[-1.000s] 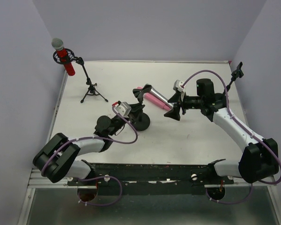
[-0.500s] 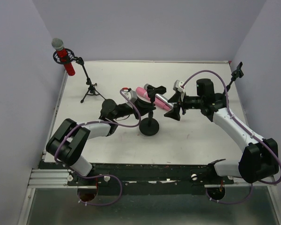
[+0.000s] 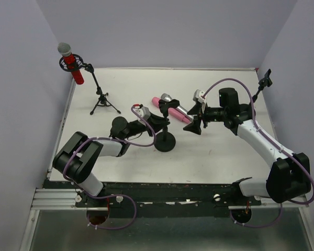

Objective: Attach the microphones to the stand

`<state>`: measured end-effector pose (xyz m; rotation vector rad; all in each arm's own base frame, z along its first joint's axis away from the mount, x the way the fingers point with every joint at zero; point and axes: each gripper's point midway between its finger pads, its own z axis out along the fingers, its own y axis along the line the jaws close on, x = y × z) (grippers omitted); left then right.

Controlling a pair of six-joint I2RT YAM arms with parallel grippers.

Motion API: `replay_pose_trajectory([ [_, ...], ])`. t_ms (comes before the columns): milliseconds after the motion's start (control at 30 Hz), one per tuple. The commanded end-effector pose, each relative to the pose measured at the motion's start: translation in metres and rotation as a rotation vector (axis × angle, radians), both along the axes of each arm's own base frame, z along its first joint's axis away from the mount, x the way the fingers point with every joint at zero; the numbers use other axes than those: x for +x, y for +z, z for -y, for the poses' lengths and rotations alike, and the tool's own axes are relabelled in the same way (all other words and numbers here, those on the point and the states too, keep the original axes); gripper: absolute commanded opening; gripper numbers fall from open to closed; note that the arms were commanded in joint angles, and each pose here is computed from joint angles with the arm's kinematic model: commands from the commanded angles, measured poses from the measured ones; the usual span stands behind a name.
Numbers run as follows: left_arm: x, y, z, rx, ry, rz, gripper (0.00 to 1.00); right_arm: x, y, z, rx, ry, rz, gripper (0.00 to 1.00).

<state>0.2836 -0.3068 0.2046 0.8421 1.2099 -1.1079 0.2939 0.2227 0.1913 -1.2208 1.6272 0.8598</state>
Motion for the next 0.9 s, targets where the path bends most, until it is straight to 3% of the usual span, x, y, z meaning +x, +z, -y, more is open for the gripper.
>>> replay_pose_trajectory([
  [0,0.003,0.014,-0.015,-0.064,0.091,0.048,0.32,-0.003,-0.004,0.000,-0.001,0.018,-0.021,0.90],
  [200,-0.006,0.025,-0.030,-0.095,0.147,0.007,0.64,-0.002,-0.006,0.001,-0.005,0.014,-0.023,0.90],
  [433,-0.017,0.033,-0.059,-0.050,0.290,-0.139,0.96,0.000,-0.007,0.001,-0.006,0.007,-0.031,0.91],
  [467,-0.014,0.022,-0.066,0.006,0.338,-0.214,0.99,0.001,-0.009,0.002,-0.009,0.001,-0.040,0.91],
  [600,-0.014,0.041,-0.096,0.105,0.492,-0.306,0.99,0.010,-0.010,0.004,-0.019,-0.044,-0.063,0.90],
  [867,-0.052,0.086,-0.132,0.265,0.542,-0.259,0.99,0.047,-0.013,0.016,-0.048,-0.252,-0.117,0.90],
])
